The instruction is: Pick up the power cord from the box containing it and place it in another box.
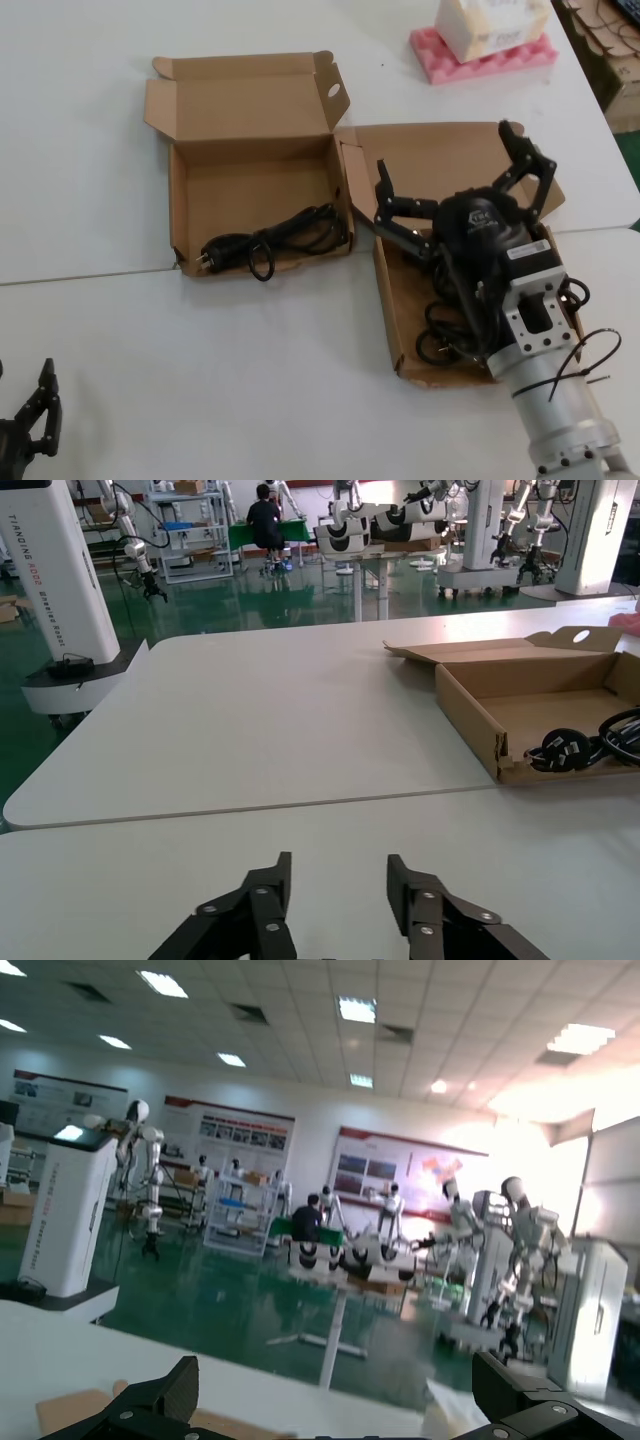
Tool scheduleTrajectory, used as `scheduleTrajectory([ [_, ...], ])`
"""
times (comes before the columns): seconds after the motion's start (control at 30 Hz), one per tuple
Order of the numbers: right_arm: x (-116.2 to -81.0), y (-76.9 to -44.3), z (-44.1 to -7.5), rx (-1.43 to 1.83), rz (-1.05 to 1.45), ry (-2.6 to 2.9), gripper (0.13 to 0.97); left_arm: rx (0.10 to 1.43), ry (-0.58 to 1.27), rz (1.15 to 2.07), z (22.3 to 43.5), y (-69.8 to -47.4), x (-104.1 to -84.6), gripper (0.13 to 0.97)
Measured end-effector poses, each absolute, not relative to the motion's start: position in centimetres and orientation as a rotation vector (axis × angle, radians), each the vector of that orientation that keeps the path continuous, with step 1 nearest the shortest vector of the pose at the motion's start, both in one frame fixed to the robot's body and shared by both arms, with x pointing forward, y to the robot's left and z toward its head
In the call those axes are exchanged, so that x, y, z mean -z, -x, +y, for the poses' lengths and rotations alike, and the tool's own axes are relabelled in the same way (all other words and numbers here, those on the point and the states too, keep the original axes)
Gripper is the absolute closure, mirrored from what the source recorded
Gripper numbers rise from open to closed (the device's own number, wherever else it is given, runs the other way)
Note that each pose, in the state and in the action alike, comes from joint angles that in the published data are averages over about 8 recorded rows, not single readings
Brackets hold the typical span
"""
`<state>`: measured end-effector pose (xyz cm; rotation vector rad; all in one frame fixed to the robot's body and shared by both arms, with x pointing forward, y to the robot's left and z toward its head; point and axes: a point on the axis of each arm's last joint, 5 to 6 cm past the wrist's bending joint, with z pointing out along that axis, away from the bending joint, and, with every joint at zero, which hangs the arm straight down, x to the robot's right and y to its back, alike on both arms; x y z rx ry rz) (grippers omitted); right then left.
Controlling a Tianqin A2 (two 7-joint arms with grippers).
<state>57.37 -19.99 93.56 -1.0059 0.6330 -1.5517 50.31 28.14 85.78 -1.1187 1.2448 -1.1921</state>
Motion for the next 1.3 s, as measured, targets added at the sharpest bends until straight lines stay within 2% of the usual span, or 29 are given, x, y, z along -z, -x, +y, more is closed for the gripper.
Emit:
scheduleTrajectory([
  [0.1,-93.2,-57.3,-20.2,1.516,0.684,1.017,0.143,1.192,1.119,1.245,28.1,-50.3,-85.8,0.766],
  [0.37,-92.3,-57.0,-20.9,1.418,0.814,1.036,0.13,1.192,1.12,1.246,28.1,-50.3,-85.7,0.585],
  [0.4,-92.1,-56.9,-21.0,1.405,0.83,1.038,0.13,1.192,1.12,1.247,28.1,-50.3,-85.7,0.585],
  [0.67,-91.0,-56.3,-22.0,1.3,0.952,1.043,0.13,1.192,1.121,1.248,28.1,-50.3,-85.7,0.376],
  [0.8,-90.4,-55.9,-22.5,1.247,1.008,1.041,0.13,1.192,1.122,1.248,28.1,-50.3,-85.7,0.376],
  [1.07,-89.0,-54.9,-23.9,1.142,1.114,1.026,0.13,1.193,1.123,1.25,28.1,-50.3,-85.6,0.229],
  [1.3,-87.8,-53.7,-25.2,1.054,1.197,1.003,0.13,1.193,1.123,1.251,28.1,-50.2,-85.6,0.169],
])
